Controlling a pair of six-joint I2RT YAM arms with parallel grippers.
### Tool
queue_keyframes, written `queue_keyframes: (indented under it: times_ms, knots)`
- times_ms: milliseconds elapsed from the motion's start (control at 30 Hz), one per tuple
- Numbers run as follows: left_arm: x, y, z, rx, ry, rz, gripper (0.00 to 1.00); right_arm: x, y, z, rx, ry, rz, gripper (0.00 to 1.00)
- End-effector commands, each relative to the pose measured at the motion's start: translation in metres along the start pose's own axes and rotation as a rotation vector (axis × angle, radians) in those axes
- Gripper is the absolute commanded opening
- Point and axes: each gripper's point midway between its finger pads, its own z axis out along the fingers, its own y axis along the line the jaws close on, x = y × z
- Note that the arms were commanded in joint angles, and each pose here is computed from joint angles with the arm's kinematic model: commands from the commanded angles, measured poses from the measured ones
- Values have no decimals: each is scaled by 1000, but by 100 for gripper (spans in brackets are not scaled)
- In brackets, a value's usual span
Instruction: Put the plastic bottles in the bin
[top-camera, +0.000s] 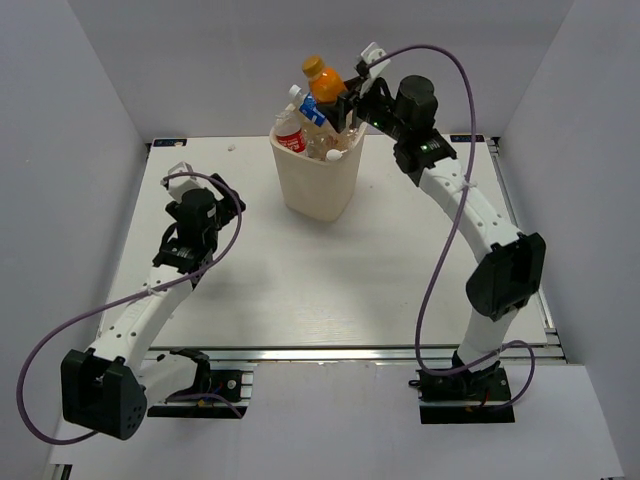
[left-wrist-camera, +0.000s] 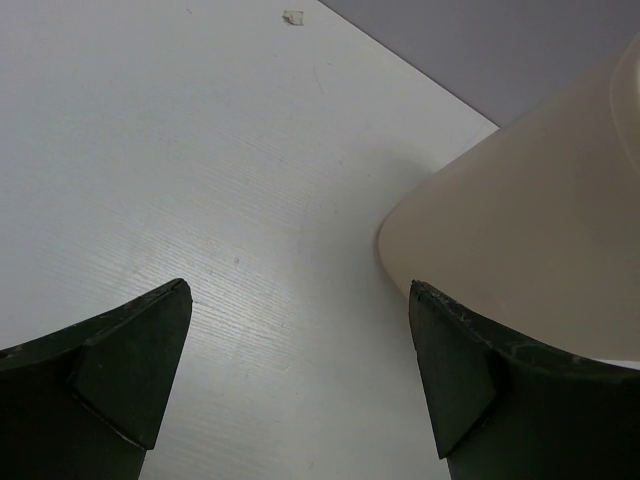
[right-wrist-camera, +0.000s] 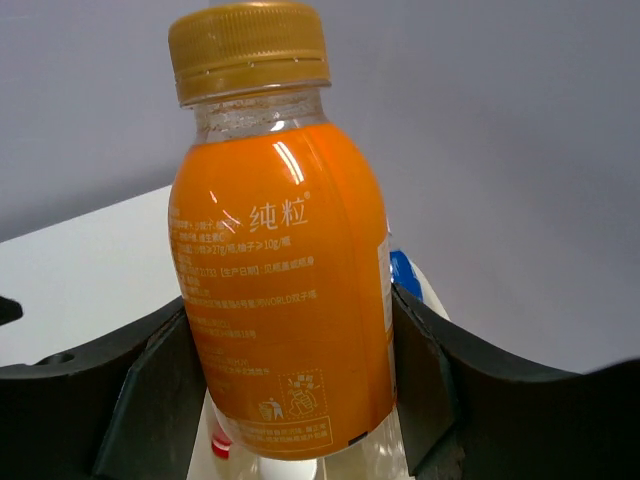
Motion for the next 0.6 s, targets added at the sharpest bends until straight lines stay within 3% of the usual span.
queue_keyframes:
  times_ms: [0, 100, 400, 500, 567]
  knots:
    - [-12, 8, -10, -22, -39, -19, 98, 5, 5, 23, -98, -34, -34, 39]
    - [-13, 11, -14, -27, -48, -21, 98, 38, -1, 35, -75, 37, 7, 42]
    - [-14, 15, -14, -49, -55, -10, 98, 69, 11, 17, -97, 102, 6, 56]
    - [-12, 14, -12, -45, -47, -10, 98, 73, 9, 15, -79, 116, 5, 66]
    - [-12, 14, -11, -51, -44, -7, 98, 76, 7, 14, -68, 130, 5, 80]
